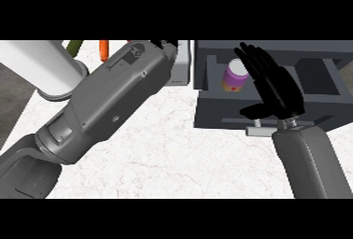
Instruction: Pick up the can, place it into the drawer and close the drawer
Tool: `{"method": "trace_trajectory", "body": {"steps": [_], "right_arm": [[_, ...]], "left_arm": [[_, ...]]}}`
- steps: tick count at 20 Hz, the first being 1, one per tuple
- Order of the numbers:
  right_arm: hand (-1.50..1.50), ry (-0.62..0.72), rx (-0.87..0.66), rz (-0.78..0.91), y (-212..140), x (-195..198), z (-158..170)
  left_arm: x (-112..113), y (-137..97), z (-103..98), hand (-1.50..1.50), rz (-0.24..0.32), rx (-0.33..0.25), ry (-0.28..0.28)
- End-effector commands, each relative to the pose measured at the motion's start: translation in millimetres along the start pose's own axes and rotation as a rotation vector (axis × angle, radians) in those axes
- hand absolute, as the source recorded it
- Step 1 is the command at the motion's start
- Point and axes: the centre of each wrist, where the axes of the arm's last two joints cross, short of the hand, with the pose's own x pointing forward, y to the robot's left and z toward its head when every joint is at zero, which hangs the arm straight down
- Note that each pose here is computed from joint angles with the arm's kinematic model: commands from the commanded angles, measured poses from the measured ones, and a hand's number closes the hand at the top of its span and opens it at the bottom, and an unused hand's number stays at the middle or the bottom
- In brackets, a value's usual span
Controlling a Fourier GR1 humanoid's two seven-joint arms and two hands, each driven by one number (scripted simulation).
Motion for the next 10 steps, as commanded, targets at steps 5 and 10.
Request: {"method": "trace_trajectory", "body": {"steps": [5, 10], "right_arm": [[-1.5, 0.064, 0.036, 0.084, 60, -5, -33], [-1.5, 0.107, 0.017, 0.158, 73, -20, -44]], "left_arm": [[7, 36, -3, -1.5, -0.002, 0.009, -0.002], [8, 59, -2, -1.5, 0.003, 0.013, 0.003]]}}
